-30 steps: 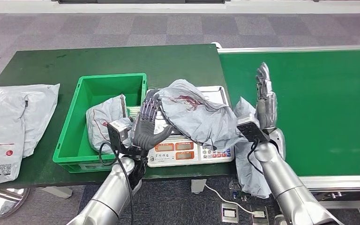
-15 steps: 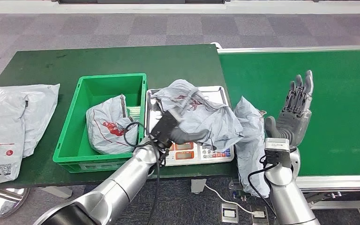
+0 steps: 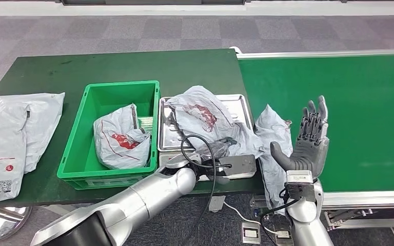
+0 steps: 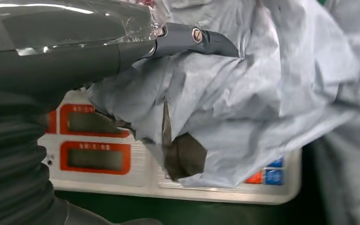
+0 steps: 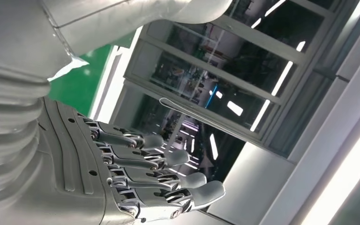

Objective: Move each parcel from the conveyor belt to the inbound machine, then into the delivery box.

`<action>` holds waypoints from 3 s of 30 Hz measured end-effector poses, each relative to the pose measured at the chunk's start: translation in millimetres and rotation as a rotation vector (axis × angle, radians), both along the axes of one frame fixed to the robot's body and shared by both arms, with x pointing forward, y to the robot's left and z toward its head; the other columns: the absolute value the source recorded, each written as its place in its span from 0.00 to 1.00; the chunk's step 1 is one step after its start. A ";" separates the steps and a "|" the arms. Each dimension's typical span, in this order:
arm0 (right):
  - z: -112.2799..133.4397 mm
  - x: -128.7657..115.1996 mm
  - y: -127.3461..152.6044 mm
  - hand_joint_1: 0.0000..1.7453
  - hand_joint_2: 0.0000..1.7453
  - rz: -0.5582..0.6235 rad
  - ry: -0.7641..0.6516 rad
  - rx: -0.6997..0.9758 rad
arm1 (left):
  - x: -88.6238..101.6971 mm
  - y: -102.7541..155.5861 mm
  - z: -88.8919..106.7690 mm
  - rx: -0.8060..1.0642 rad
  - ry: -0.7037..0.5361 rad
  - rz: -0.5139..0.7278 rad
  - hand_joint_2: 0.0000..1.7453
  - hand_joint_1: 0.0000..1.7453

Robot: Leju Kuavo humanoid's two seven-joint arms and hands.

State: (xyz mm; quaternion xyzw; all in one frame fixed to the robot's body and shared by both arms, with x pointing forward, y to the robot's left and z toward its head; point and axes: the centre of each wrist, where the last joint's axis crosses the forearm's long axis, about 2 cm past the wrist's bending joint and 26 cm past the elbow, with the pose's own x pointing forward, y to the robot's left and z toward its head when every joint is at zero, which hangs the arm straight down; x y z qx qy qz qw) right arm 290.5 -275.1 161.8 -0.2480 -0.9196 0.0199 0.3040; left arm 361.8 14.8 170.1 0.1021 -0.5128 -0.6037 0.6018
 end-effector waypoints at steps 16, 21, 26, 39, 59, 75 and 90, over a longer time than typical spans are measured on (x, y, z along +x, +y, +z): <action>-8.0 -6.5 -3.1 0.00 1.00 -0.019 0.039 0.014 | 2.3 1.3 -1.3 0.186 -0.062 -0.061 1.00 0.00; -10.2 -9.2 -2.7 0.00 1.00 -0.018 0.051 0.014 | 2.7 4.4 -4.6 0.127 -0.130 -0.022 1.00 0.00; -11.7 -12.1 -1.1 0.00 1.00 -0.014 0.056 0.019 | 3.9 8.1 -7.7 0.121 -0.141 -0.001 1.00 0.00; -12.8 -13.3 -2.6 0.00 1.00 -0.031 0.061 0.022 | 5.1 11.4 -10.1 0.129 -0.142 0.013 1.00 0.50; -16.2 -16.3 1.2 0.00 1.00 -0.022 0.085 0.076 | 17.1 73.3 -3.4 -0.623 -0.952 0.228 1.00 1.00; -17.2 -17.0 -1.2 0.00 1.00 -0.064 0.067 0.141 | 22.2 97.9 -7.1 -0.699 -1.008 0.323 1.00 1.00; -18.3 -14.4 -15.4 0.00 1.00 -0.055 0.073 0.145 | 12.3 44.5 -12.6 -1.105 -0.319 0.012 1.00 0.00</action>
